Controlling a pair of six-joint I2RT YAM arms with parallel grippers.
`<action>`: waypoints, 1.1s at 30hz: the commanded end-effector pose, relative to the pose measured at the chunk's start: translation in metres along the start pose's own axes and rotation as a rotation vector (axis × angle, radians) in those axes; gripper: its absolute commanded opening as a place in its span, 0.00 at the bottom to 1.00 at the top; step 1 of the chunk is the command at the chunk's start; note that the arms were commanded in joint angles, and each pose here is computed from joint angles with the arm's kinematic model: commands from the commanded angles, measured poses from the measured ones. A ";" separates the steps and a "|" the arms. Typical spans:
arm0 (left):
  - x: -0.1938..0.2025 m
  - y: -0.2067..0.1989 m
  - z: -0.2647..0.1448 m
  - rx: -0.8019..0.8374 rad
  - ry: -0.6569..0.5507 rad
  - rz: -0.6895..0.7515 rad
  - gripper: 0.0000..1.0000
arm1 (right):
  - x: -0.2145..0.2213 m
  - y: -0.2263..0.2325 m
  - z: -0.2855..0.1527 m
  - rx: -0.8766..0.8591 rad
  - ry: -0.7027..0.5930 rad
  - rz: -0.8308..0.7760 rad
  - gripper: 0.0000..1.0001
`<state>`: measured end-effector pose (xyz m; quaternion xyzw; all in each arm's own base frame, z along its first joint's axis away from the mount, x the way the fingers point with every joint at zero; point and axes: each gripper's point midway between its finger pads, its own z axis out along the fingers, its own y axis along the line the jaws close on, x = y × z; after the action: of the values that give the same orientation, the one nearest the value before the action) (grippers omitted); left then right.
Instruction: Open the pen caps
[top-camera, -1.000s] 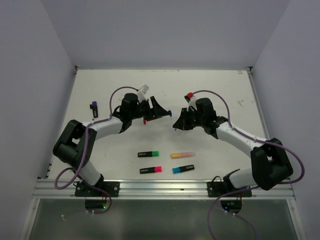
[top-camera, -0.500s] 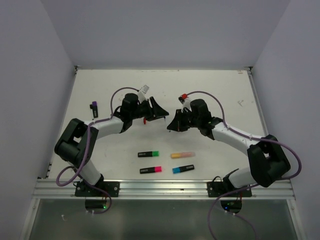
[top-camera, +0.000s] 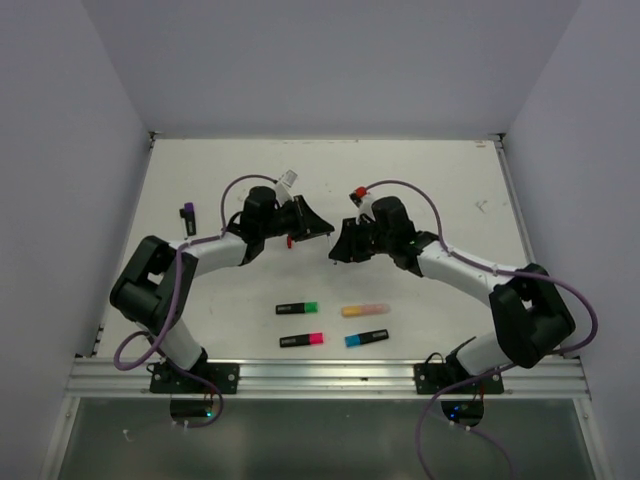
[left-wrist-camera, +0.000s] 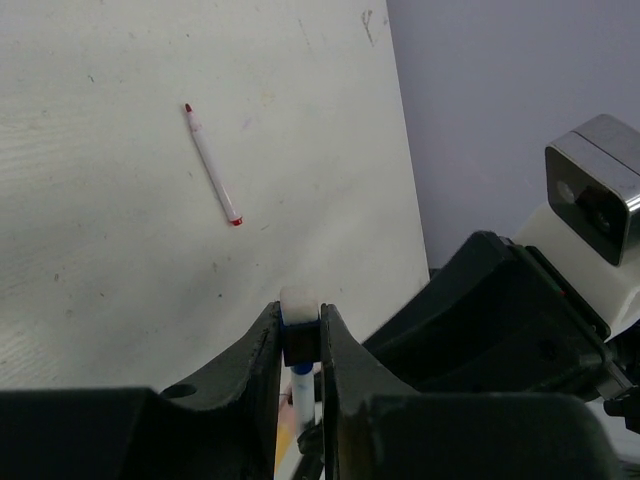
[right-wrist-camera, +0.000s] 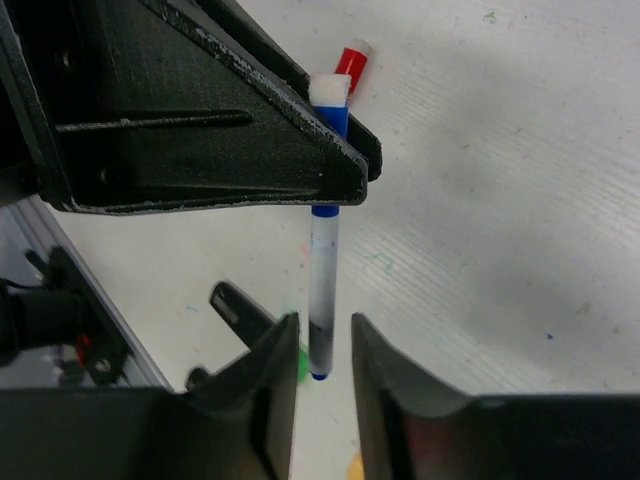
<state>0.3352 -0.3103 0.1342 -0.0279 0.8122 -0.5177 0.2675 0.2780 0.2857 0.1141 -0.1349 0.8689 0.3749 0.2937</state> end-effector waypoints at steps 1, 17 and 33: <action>0.000 -0.011 -0.001 0.051 0.013 0.019 0.00 | -0.023 0.002 0.002 0.034 -0.050 -0.046 0.35; -0.012 -0.003 -0.005 -0.022 -0.011 -0.027 0.00 | 0.003 -0.012 0.028 0.089 0.061 -0.047 0.00; -0.068 0.023 -0.036 -0.118 -0.194 -0.100 0.00 | 0.030 -0.041 0.011 0.506 -0.053 -0.383 0.00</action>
<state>0.3319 -0.2857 0.1140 -0.0896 0.8457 -0.4785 0.2185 0.2868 0.3000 0.0913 -0.1757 0.8683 0.1365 0.4434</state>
